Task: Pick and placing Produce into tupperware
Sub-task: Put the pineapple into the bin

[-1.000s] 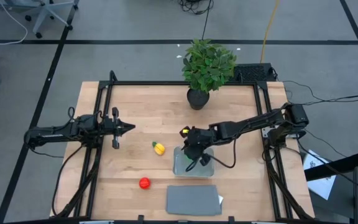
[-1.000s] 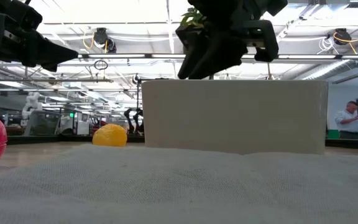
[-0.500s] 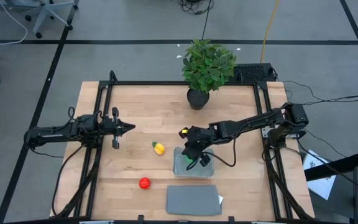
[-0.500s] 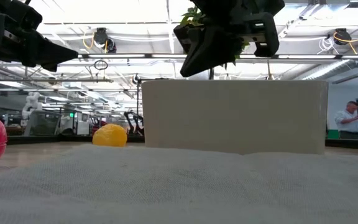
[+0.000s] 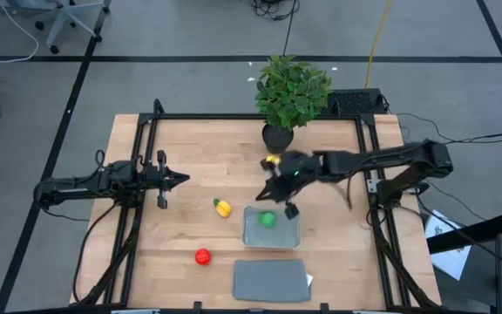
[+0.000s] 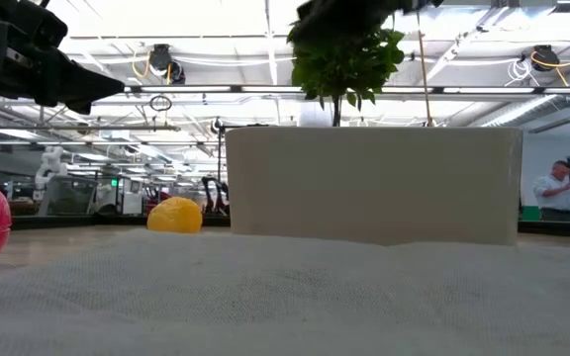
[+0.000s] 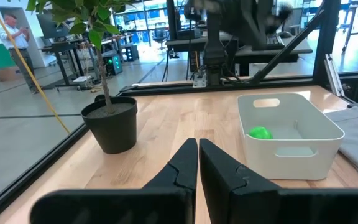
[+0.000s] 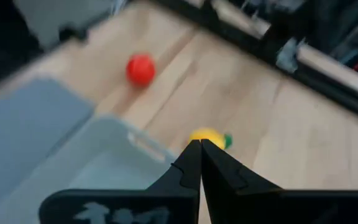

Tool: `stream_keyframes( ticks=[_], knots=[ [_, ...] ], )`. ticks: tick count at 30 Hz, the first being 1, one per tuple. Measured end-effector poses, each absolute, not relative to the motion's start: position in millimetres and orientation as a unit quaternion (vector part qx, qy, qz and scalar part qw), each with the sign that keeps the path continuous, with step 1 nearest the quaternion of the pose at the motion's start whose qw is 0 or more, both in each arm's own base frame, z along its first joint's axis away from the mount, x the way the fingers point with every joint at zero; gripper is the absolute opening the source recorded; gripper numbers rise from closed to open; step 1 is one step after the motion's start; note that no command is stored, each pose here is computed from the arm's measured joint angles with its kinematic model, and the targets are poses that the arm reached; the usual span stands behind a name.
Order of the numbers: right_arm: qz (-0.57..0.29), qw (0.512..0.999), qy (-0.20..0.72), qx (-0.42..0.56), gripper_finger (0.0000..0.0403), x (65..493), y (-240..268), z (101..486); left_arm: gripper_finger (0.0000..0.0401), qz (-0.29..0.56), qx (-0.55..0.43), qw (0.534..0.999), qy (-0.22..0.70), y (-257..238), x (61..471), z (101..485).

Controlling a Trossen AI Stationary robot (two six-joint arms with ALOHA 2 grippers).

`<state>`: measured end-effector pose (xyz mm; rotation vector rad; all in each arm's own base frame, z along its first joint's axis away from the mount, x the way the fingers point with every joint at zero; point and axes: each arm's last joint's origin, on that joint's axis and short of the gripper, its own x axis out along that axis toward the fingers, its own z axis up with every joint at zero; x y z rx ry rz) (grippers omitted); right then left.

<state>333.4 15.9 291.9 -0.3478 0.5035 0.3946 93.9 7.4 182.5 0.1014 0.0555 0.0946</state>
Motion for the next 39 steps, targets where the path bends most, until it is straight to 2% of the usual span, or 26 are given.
stream_keyframes(
  ticks=[7,15,20,25,32,39],
  knots=[
    [0.11,0.976,0.139,-0.125,0.0,297.0,6.6,318.8,0.0021,0.047,0.051,0.997,0.028,7.4,93.9,182.5],
    [0.059,0.995,0.056,-0.059,0.0,240.6,0.2,312.1,0.0021,0.052,0.051,0.997,0.027,7.6,93.9,182.7],
    [-0.033,0.999,0.022,-0.028,0.0,207.8,-6.5,303.2,0.0021,0.052,0.051,0.997,0.027,7.6,93.9,182.7],
    [-0.039,0.998,-0.008,-0.044,0.0,174.2,-6.1,292.6,0.0021,0.056,0.048,0.997,0.027,7.9,93.9,182.7],
    [-0.049,0.997,-0.06,0.004,0.0,143.3,-9.1,269.0,0.0021,0.057,0.046,0.997,0.027,7.9,93.9,182.7],
    [-0.056,0.997,-0.009,0.045,0.0,138.7,-10.3,241.9,0.0021,0.057,0.046,0.997,0.027,7.9,93.9,182.7]
  ],
)
